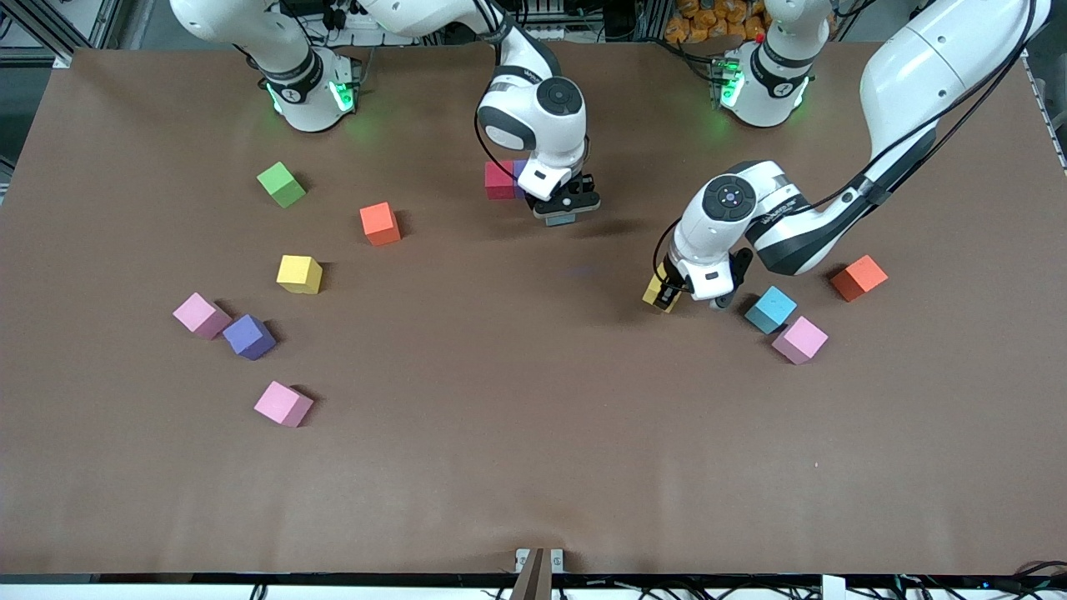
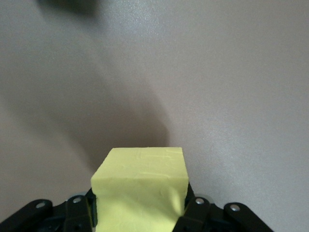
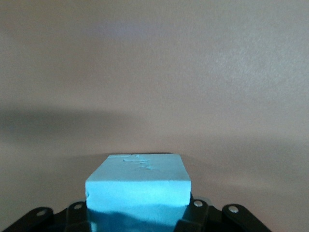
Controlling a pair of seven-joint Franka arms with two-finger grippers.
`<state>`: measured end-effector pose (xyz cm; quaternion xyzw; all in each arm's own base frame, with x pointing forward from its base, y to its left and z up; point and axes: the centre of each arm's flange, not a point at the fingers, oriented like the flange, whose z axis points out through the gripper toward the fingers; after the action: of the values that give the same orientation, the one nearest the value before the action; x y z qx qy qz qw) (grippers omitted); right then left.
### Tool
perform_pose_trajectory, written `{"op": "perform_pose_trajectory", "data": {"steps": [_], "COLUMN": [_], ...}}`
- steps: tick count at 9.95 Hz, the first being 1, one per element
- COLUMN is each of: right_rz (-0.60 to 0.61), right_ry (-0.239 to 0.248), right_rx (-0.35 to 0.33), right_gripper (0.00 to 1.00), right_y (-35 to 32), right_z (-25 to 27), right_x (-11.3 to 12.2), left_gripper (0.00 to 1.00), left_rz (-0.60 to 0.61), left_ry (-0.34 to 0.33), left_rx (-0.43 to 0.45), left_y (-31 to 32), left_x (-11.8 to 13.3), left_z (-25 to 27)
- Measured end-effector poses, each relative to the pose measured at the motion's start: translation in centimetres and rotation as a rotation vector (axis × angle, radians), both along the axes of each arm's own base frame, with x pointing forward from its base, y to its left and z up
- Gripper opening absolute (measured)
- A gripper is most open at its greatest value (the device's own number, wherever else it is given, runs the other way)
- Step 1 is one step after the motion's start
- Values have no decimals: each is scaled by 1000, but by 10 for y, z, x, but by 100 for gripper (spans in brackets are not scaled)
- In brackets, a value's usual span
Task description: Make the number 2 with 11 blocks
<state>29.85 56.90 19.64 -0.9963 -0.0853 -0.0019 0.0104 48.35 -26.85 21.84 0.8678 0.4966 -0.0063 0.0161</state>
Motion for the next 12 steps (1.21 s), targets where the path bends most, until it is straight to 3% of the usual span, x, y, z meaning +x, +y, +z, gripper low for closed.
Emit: {"op": "perform_pose_trajectory", "data": {"steps": [9,12], "right_rz": [10,8], "right_ry": [0,1], "right_rx": [13,15], "right_gripper": [61,61], "right_y": [-2,-2], "right_z": [-7,-7], "right_x": [-9,-10], "left_gripper": [61,61], "left_rz": [-5,-59], "left_ry": [0,-6], "left_rx": [0,-2], "left_y": [-1,-5], "left_x": [-1,-1], "left_z": [0,2]}}
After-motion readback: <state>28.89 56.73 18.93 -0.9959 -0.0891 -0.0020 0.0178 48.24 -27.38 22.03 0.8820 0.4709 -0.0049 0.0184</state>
